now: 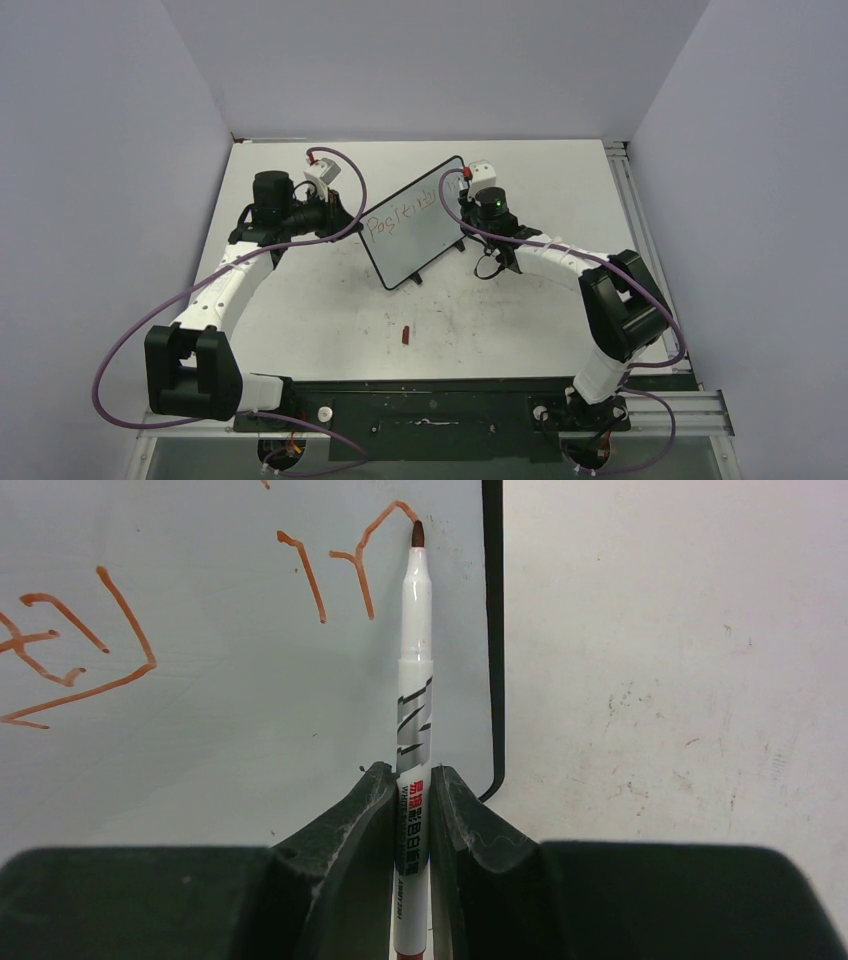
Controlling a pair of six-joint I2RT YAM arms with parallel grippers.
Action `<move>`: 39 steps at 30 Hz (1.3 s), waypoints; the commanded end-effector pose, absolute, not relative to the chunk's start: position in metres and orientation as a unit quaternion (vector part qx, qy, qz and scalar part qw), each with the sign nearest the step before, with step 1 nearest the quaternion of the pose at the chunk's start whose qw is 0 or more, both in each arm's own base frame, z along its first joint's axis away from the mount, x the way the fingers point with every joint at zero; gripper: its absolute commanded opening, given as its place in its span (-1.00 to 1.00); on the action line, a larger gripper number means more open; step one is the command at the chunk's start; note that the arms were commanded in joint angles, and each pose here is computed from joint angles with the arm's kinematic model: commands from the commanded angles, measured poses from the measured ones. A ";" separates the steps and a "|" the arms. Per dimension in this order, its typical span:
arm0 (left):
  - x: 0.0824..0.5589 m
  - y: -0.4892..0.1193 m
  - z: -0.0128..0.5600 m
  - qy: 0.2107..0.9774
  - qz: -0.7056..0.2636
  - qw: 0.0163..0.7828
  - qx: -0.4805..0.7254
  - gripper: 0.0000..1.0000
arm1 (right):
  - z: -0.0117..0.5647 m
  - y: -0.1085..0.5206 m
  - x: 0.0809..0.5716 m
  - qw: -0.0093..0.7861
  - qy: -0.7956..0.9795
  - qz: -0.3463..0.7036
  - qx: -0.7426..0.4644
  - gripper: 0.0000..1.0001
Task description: Write a sentence on the whiteboard
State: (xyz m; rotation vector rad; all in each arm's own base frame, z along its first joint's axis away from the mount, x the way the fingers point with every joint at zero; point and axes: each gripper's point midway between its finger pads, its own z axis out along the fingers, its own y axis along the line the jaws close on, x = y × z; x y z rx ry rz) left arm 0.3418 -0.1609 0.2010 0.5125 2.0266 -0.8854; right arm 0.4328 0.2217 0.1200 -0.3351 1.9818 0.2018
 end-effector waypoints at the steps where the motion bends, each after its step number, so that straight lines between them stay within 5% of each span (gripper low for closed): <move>1: 0.349 -0.160 0.231 0.780 -0.349 0.468 0.226 -1.00 | 0.133 0.225 0.442 0.549 0.820 0.097 -0.131 -0.89; 31: 0.349 -0.159 0.234 0.780 -0.345 0.473 0.221 -1.00 | 0.144 0.211 0.423 0.551 0.820 0.091 -0.127 -0.89; 39: 0.349 -0.159 0.236 0.777 -0.344 0.479 0.220 -0.42 | 0.172 0.204 0.394 0.556 0.815 0.101 -0.131 -0.89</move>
